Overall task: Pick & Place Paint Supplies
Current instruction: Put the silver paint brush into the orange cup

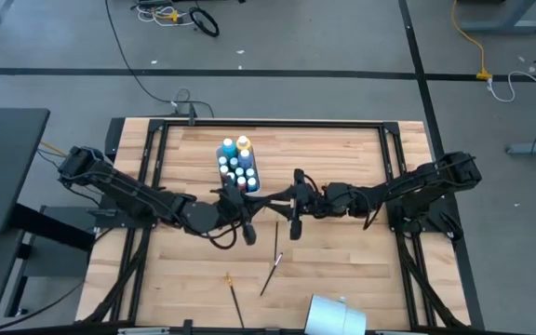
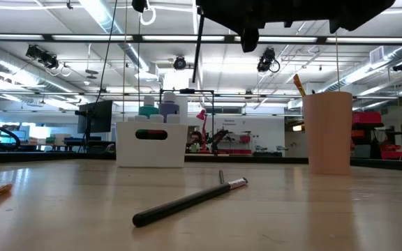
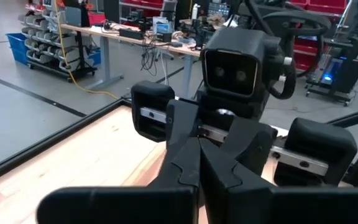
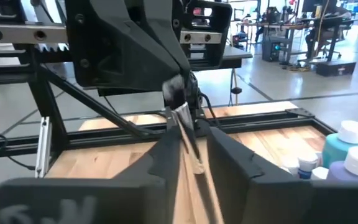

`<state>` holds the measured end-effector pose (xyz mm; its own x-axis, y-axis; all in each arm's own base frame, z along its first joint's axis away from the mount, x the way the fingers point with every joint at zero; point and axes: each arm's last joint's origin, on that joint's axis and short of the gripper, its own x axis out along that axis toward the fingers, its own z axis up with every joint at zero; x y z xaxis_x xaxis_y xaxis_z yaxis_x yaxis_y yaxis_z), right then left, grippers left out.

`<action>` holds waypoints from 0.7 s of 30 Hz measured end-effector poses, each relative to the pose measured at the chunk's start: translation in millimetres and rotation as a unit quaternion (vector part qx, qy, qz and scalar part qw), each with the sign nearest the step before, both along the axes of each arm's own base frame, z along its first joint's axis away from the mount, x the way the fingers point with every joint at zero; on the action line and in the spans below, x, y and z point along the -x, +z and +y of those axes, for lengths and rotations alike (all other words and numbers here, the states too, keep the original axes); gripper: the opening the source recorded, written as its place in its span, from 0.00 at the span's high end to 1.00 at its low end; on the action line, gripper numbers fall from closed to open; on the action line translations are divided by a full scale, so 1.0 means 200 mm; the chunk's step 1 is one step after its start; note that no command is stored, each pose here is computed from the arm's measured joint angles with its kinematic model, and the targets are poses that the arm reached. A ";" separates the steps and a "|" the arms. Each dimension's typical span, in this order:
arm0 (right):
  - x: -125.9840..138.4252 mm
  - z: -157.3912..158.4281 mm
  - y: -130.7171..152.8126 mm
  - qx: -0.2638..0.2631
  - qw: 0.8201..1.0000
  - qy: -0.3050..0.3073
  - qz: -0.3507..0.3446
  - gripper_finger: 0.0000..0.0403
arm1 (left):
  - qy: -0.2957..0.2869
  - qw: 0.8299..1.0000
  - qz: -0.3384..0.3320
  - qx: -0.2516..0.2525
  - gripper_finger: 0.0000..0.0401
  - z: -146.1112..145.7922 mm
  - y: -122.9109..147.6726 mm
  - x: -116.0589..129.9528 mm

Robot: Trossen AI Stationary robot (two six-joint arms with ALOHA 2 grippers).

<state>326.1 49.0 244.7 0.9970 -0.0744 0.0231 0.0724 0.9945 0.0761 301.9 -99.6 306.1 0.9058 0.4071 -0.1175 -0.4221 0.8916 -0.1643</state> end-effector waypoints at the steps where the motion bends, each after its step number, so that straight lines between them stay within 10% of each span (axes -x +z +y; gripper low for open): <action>1: 0.00 0.00 0.00 0.000 1.000 0.000 0.000 0.80 | 0.000 1.000 0.001 0.000 0.99 0.00 0.00 0.00; 7: 0.00 0.00 0.00 0.024 1.000 0.000 0.002 0.97 | -0.001 1.000 0.002 0.000 0.98 0.00 0.00 0.00; 21: 0.02 0.00 0.03 0.060 0.998 -0.003 0.006 0.97 | -0.039 0.997 0.034 -0.057 0.93 -0.01 -0.01 0.00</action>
